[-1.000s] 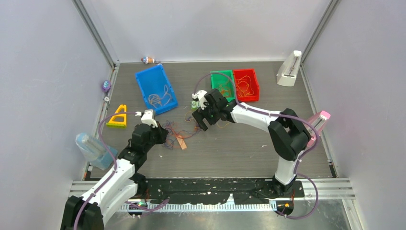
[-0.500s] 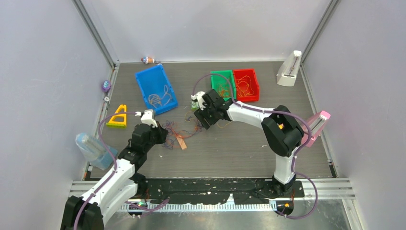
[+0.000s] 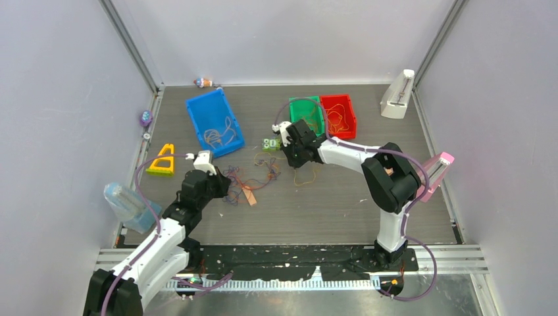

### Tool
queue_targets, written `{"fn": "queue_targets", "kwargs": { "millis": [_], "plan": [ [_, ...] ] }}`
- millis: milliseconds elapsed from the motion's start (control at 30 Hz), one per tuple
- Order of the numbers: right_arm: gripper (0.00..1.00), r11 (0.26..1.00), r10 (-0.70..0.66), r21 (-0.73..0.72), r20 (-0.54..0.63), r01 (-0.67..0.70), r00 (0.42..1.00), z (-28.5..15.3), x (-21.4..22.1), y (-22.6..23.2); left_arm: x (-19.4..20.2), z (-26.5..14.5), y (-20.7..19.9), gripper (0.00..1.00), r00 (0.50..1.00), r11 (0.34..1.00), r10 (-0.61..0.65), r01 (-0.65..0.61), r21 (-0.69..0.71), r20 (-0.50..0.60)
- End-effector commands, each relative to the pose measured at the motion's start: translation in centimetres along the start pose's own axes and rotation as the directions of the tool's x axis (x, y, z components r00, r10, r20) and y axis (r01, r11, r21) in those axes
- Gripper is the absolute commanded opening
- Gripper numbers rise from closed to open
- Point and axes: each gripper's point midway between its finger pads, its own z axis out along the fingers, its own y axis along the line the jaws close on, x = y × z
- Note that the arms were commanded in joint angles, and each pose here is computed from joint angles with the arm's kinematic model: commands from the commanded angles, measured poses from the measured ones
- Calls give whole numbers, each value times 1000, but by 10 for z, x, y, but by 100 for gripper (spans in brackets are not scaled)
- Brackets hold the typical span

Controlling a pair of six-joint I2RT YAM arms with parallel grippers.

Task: Untangle the cables

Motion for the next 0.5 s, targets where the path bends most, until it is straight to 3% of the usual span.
{"fn": "queue_targets", "kwargs": {
  "millis": [0,167,233,267,300,333,367,400,467],
  "plan": [
    [6,995,48,87,109,-57,993,-17,-21,-16,-24,-2,-7,0,998,1000,5,-6,6,64],
    [6,908,248,264,284,-324,926,-66,-2,-68,-25,-3,7,0,996,997,-18,24,-69,86],
    [5,829,342,312,375,-464,862,-89,11,-94,-26,-5,17,0,993,991,-41,55,-125,107],
    [5,763,394,327,448,-557,803,-106,13,-112,-27,-7,22,0,992,986,-50,68,-152,116],
    [5,728,423,348,451,-591,786,-108,31,-117,-26,-10,29,0,990,978,-65,89,-187,129],
    [5,659,457,345,523,-669,720,-125,34,-131,-28,-13,37,0,985,967,-79,113,-227,153],
    [6,625,476,361,527,-692,704,-127,51,-135,-28,-17,46,0,978,951,-100,148,-271,181],
    [6,565,488,346,591,-749,642,-142,52,-144,-29,-23,56,0,969,931,-119,184,-315,217],
    [5,483,501,338,651,-808,571,-157,68,-152,-33,-35,70,0,943,896,-149,256,-362,299]
  ]
}}
